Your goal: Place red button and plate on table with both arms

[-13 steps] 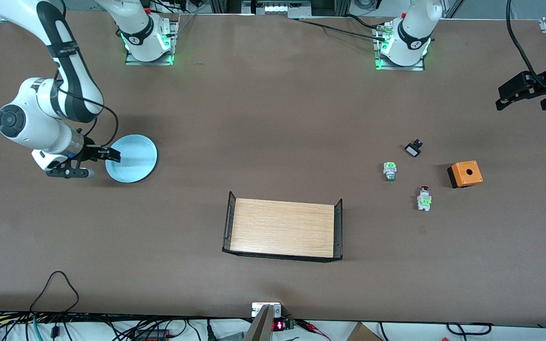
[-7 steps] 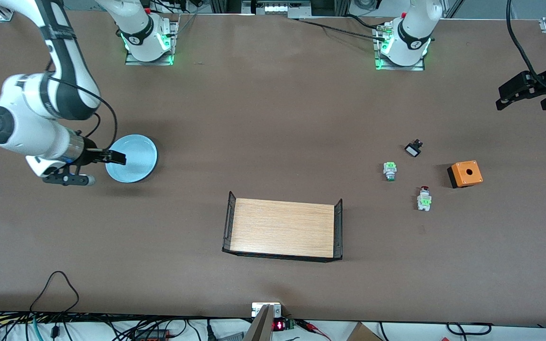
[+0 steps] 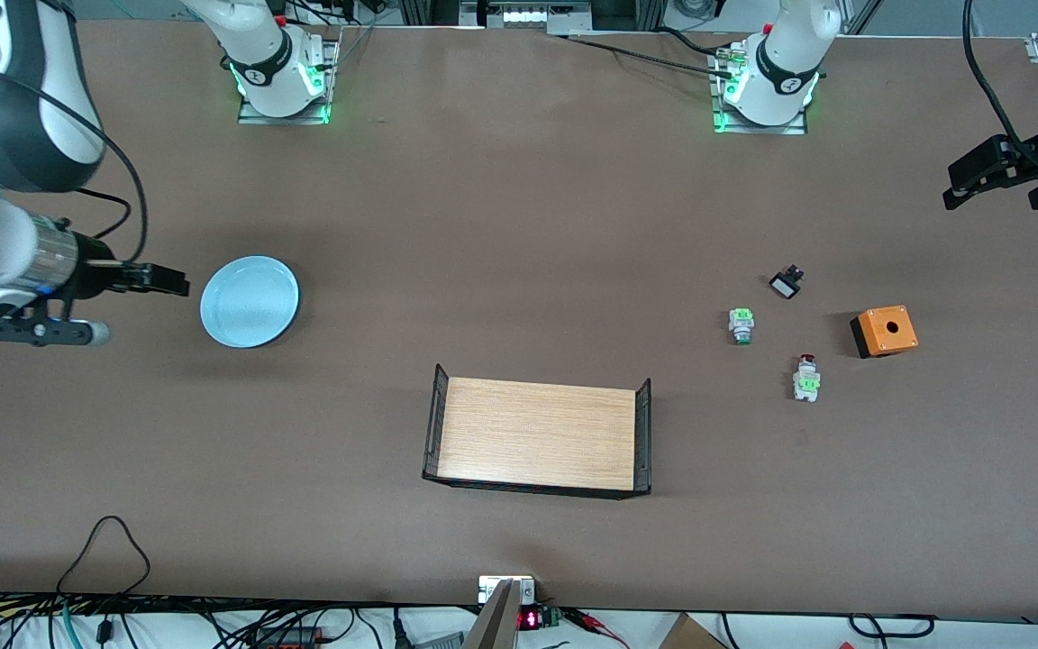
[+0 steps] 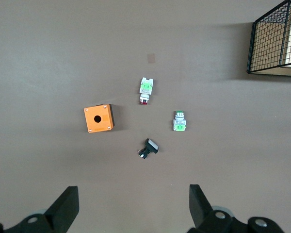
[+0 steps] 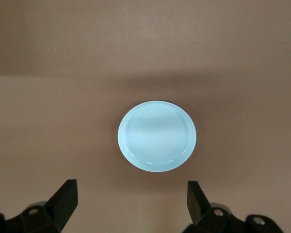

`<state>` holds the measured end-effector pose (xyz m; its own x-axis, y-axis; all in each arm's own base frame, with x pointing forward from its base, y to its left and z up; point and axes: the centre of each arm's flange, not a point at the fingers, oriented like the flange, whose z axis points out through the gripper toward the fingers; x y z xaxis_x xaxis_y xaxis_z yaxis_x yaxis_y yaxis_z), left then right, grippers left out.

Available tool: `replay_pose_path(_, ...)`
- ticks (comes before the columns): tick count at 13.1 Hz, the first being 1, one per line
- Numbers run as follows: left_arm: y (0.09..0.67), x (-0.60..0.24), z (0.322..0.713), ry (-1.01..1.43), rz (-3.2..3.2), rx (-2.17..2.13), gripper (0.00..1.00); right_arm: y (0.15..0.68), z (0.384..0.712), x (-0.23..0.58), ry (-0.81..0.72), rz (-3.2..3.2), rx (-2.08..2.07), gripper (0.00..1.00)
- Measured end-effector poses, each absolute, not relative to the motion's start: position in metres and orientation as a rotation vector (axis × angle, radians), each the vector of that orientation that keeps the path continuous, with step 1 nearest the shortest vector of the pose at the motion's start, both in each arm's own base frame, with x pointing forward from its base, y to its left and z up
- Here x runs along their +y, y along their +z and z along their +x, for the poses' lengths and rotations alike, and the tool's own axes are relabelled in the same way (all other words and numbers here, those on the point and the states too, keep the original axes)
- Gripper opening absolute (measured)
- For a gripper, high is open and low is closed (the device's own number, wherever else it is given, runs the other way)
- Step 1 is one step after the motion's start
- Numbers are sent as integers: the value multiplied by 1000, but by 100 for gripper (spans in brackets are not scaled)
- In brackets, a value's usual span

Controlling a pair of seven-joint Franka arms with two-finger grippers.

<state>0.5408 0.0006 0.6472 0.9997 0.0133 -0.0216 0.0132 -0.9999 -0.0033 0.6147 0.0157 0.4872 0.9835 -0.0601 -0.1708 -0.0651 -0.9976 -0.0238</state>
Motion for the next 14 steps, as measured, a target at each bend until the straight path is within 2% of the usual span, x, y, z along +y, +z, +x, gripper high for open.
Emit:
replay_pose_path(3,649,1,541,28,-3138,-22,100,528,617,4,227,-3150,107,100)
replay_pose_path(8,652,1,540,21,-3138,-22,100,560,610,-45,167,-3162,243,100)
replay_pose_path(11,652,0,540,21,-3138,-20,100,587,594,-57,203,-3158,234,100)
replay_pose_path(14,652,2,540,22,-3138,-25,100,590,591,-56,205,-3158,157,100)
